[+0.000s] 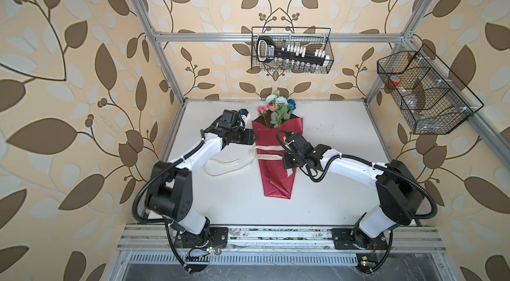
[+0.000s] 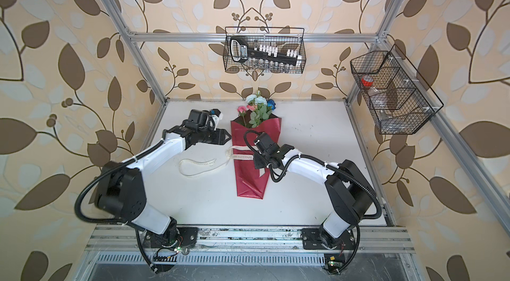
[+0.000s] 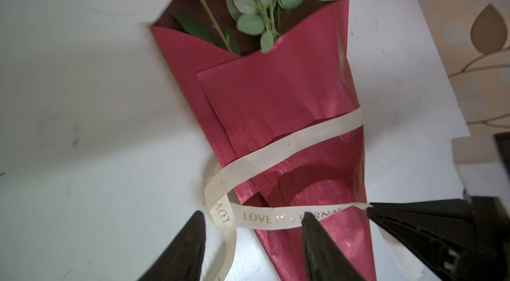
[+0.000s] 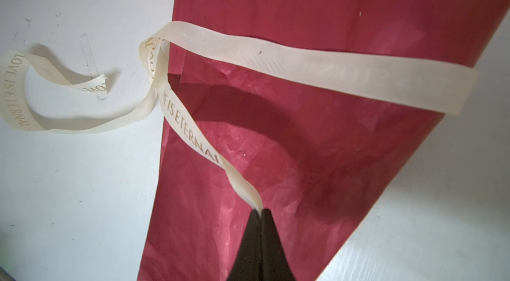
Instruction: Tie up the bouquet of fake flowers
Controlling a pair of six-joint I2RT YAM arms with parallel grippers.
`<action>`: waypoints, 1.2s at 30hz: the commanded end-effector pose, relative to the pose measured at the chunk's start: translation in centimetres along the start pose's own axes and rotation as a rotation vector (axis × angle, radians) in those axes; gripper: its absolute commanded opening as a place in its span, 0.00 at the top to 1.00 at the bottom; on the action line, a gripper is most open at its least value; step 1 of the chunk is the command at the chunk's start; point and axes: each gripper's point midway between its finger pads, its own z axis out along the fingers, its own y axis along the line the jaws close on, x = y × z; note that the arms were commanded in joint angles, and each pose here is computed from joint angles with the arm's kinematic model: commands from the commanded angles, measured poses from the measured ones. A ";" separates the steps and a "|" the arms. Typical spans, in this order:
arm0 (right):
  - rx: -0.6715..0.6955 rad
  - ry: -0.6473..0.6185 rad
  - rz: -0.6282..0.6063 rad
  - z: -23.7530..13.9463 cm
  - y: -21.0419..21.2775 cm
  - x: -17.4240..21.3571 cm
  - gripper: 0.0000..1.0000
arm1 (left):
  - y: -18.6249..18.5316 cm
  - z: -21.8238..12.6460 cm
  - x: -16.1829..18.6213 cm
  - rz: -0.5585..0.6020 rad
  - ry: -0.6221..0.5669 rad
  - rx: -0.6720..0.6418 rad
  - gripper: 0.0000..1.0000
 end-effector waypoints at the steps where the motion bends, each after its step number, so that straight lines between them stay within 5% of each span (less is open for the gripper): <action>1: 0.000 0.020 0.041 -0.7 -0.7 1.4 1.00 | -3.7 0.4 -2.0 0.235 -0.013 0.123 0.44; 9: -0.049 -0.039 0.072 -3.5 -0.5 1.0 1.00 | -5.6 4.0 -0.5 0.448 0.108 0.110 0.44; 19: -0.074 -0.241 0.081 -8.7 -0.4 -4.8 1.00 | -7.2 4.5 -1.9 0.466 0.103 0.164 0.46; 36: -0.093 -0.123 0.111 -4.8 -1.3 -0.8 1.00 | -1.8 9.0 2.3 0.723 0.368 -0.051 0.45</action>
